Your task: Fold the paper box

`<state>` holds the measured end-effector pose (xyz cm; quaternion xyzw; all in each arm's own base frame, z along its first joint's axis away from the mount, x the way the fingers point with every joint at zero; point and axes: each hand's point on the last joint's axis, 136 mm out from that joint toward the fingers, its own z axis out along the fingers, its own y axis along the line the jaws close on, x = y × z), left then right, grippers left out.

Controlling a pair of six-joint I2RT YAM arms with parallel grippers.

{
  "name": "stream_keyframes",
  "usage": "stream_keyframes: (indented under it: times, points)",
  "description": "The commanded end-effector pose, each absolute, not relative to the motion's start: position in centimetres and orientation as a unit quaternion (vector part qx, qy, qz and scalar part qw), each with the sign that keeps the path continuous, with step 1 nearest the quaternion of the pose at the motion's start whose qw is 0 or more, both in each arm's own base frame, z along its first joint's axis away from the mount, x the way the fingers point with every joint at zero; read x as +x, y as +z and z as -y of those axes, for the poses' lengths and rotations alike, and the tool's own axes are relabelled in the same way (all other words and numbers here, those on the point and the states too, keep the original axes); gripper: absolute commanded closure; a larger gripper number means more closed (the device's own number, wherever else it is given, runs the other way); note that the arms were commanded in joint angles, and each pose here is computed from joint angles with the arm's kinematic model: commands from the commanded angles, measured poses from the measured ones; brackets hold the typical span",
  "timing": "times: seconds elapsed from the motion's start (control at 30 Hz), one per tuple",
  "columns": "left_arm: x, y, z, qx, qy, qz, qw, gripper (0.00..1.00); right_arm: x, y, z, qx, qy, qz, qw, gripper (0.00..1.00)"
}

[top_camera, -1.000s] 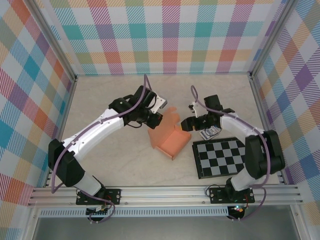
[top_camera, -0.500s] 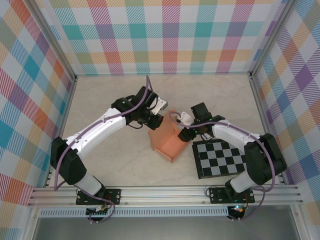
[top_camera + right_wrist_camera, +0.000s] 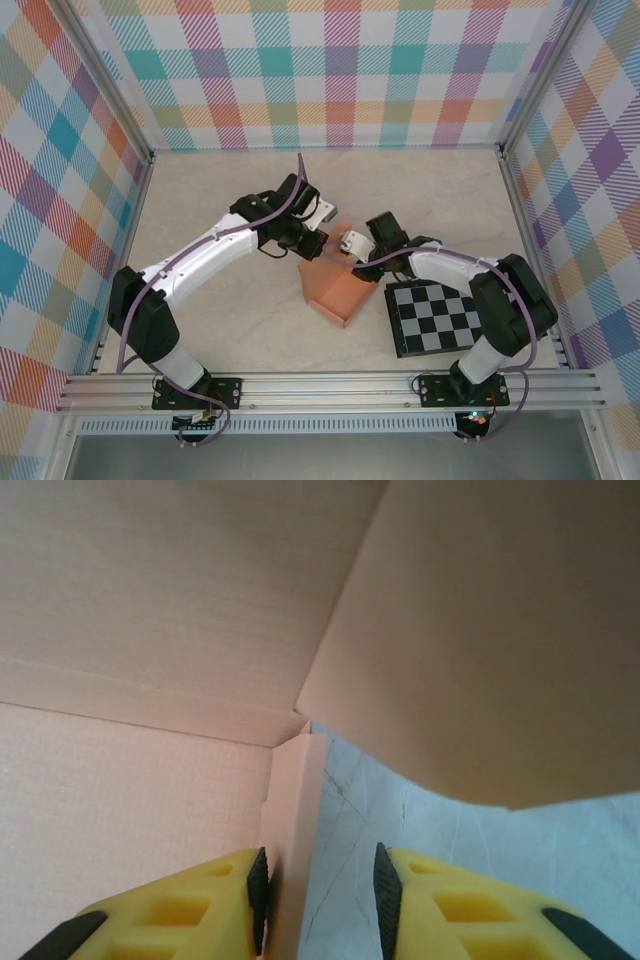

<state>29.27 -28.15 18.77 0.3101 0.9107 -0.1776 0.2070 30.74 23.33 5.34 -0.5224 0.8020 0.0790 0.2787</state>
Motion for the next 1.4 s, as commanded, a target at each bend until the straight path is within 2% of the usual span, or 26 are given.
stream_keyframes:
  times: [0.0,0.1,0.27,0.33,0.43,0.57,0.73,0.97,1.13,1.37]
  points:
    - [29.7,19.7,28.8,0.307,-0.195,-0.906,0.215,1.00,30.8,4.3,-23.2,-0.544,0.053,-0.789,0.280,0.66]
    - [29.7,19.6,28.9,0.304,-0.199,-0.907,0.214,1.00,30.8,3.7,-23.0,-0.555,0.029,-0.783,0.280,0.67]
    - [29.6,19.4,28.8,0.302,-0.200,-0.907,0.213,1.00,31.0,3.1,-22.8,-0.558,0.007,-0.780,0.283,0.61]
    - [29.5,19.4,28.8,0.301,-0.201,-0.907,0.213,1.00,31.2,3.2,-22.8,-0.556,0.005,-0.780,0.289,0.62]
    - [29.4,19.2,28.7,0.301,-0.200,-0.908,0.212,1.00,31.4,3.2,-22.9,-0.552,0.003,-0.781,0.294,0.69]
    - [29.4,19.2,28.7,0.298,-0.201,-0.909,0.210,1.00,31.3,2.8,-22.9,-0.552,0.003,-0.782,0.289,0.69]
    - [29.3,19.1,28.7,0.298,-0.201,-0.910,0.209,1.00,31.0,3.1,-23.6,-0.542,0.026,-0.788,0.291,0.55]
    - [29.3,18.9,28.8,0.299,-0.203,-0.910,0.206,1.00,31.1,4.0,-24.3,-0.528,0.049,-0.795,0.294,0.53]
    - [29.4,18.6,28.7,0.299,-0.198,-0.911,0.204,1.00,30.9,5.7,-24.1,-0.515,0.089,-0.798,0.301,0.45]
    - [29.4,18.6,29.1,0.294,-0.208,-0.911,0.201,1.00,31.9,5.9,-23.6,-0.494,0.092,-0.811,0.301,0.52]
